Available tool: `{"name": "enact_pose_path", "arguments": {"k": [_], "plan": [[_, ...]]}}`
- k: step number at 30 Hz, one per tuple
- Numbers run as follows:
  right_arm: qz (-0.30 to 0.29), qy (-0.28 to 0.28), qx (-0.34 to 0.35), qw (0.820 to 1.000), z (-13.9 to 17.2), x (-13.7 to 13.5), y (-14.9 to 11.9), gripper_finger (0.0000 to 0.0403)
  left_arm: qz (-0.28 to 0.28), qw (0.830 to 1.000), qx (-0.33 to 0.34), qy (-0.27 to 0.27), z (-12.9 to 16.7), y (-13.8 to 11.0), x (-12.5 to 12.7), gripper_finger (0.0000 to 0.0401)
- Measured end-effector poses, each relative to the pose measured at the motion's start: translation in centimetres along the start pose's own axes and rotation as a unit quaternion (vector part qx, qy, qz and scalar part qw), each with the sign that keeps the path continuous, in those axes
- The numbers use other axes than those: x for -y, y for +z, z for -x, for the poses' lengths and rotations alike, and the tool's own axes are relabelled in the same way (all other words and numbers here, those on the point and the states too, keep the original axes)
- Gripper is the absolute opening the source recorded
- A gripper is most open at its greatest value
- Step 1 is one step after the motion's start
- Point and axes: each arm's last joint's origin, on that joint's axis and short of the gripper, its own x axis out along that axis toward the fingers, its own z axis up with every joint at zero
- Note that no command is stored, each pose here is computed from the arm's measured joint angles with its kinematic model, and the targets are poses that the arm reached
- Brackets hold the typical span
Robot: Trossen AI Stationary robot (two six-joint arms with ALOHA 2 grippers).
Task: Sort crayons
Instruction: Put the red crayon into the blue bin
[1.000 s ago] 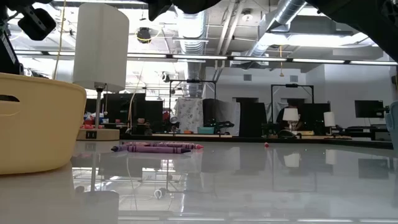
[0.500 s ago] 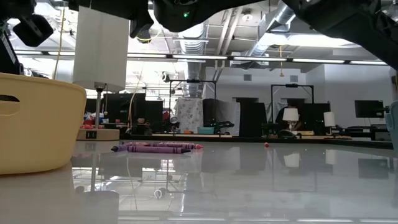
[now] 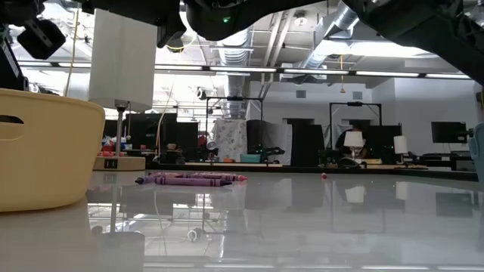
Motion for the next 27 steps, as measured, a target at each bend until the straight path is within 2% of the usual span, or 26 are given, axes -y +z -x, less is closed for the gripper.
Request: {"name": "enact_pose_path", "arguments": {"k": [8, 17, 27], "plan": [[0.000, 0.000, 0.001, 1.000, 0.0, 0.1, 0.0, 0.0004, -0.028, 1.000, 0.006, 0.011, 0.0, 0.0, -0.1, 0.0000], [-0.034, 0.030, -0.011, 0.999, -0.5, -0.7, -3.0, 0.0004, -0.039, 0.999, 0.013, 0.023, 0.0, 0.1, -0.1, 0.0000], [-0.037, 0.033, -0.043, 0.998, -0.4, -0.8, -3.6, 0.0004, -0.045, 0.999, 0.002, 0.030, 0.0, -0.2, -0.3, 0.0000]]}}
